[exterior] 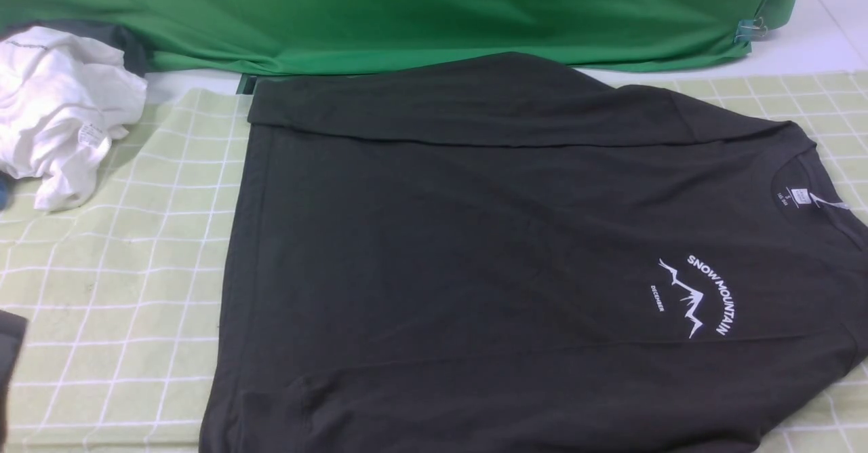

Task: Fold a long-sleeved shirt over a green coffee tablecloth.
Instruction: 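Grasp the left edge of the dark T-shirt lying flat on the table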

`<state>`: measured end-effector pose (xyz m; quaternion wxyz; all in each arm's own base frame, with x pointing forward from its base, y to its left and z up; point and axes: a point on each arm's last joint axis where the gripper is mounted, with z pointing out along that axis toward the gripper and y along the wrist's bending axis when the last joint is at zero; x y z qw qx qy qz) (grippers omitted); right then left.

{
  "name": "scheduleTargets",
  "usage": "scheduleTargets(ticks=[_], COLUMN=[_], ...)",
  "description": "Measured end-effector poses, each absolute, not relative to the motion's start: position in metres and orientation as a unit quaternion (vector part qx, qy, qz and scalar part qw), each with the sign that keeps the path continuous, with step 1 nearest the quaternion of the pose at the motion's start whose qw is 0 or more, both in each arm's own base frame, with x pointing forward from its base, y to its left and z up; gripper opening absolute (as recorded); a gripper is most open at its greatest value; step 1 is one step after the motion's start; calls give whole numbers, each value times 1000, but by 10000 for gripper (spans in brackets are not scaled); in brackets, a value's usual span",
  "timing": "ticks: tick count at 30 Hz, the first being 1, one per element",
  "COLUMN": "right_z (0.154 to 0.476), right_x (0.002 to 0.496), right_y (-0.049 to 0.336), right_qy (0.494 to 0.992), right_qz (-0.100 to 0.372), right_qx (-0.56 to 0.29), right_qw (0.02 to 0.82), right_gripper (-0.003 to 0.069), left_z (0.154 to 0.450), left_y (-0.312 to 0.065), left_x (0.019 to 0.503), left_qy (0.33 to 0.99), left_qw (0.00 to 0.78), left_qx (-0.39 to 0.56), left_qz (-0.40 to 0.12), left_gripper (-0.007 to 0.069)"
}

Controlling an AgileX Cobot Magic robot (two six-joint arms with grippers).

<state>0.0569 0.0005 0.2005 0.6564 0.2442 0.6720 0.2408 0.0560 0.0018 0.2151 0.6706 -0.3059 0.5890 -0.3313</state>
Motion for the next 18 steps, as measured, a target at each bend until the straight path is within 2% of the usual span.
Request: scheduleTargets(ticks=[3,5,8,10,12,14,15,18], right_z=[207,218,255,275,300,323,335,339], right_x=[56,55,52,53,58,66,73,83], right_y=[0,1,3,4,6,8,10,11], right_qy=[669,675,685,711,750,799,840,882], right_qz=[218,201,171,150,128,104,88,73], right_qx=[215,191,142,117,89,57,34,8], right_qw=[678,684,694,677,643,590,535,466], right_gripper=[71,27,0,-4,-5,-5,-5,-3], left_z=[231,270,330,363,388,398,394,375], left_y=[0,-3,-6,-9,-15,-21,-25,-29], left_x=[53,43,30,33,42,63,87,114], left_qy=[582,569,576,614,675,755,820,884], left_qw=[668,692,728,718,680,609,531,423], left_qx=[-304,-267,-200,-169,-132,-93,-60,-29], left_qz=[-350,-355,-312,-282,-252,-224,-207,-197], left_gripper=[35,35,35,35,35,35,35,36])
